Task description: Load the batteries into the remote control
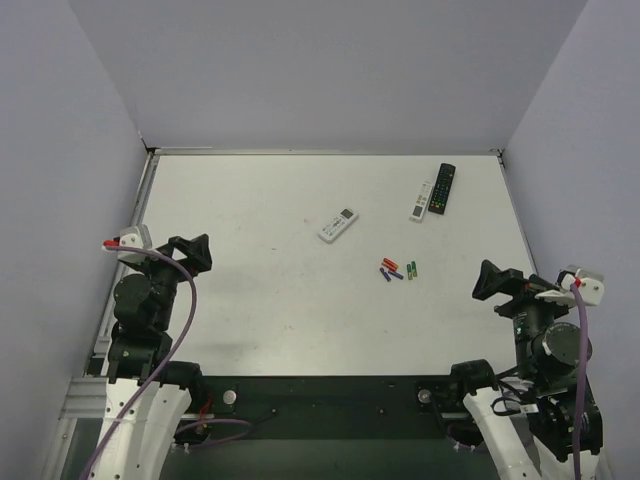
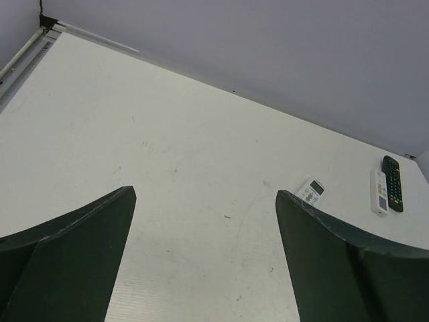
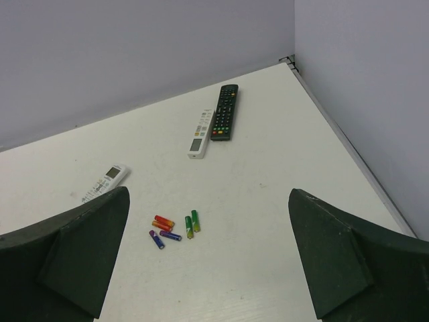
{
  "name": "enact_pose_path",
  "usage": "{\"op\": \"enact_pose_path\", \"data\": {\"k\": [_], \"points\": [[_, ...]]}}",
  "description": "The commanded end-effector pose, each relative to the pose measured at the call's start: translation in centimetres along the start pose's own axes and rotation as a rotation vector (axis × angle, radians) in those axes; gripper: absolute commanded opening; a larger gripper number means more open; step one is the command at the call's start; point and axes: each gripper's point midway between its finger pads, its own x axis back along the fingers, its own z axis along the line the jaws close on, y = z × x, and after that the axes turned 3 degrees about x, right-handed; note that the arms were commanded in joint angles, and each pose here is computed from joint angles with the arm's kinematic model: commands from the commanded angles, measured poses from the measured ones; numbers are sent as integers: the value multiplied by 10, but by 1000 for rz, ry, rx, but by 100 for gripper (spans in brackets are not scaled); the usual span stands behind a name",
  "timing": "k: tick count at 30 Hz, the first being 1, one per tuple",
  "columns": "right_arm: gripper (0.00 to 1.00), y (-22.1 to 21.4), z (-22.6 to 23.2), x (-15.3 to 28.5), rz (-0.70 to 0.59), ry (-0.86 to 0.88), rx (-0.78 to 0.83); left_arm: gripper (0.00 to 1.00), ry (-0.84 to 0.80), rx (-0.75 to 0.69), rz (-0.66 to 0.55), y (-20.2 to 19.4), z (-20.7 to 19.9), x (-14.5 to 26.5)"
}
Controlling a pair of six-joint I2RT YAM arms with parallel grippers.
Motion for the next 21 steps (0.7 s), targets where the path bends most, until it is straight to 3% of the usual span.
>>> {"op": "enact_pose_path", "data": {"k": [1, 9, 21], "points": [[100, -1, 4, -14, 20, -9, 5, 97, 6, 13, -99, 20, -3, -10], [100, -24, 6, -47, 152, -106, -28, 97, 33, -50, -88, 2, 6, -11], [100, -84, 50, -145, 540, -173, -49, 98, 35, -98, -86, -25, 10, -3]]}}
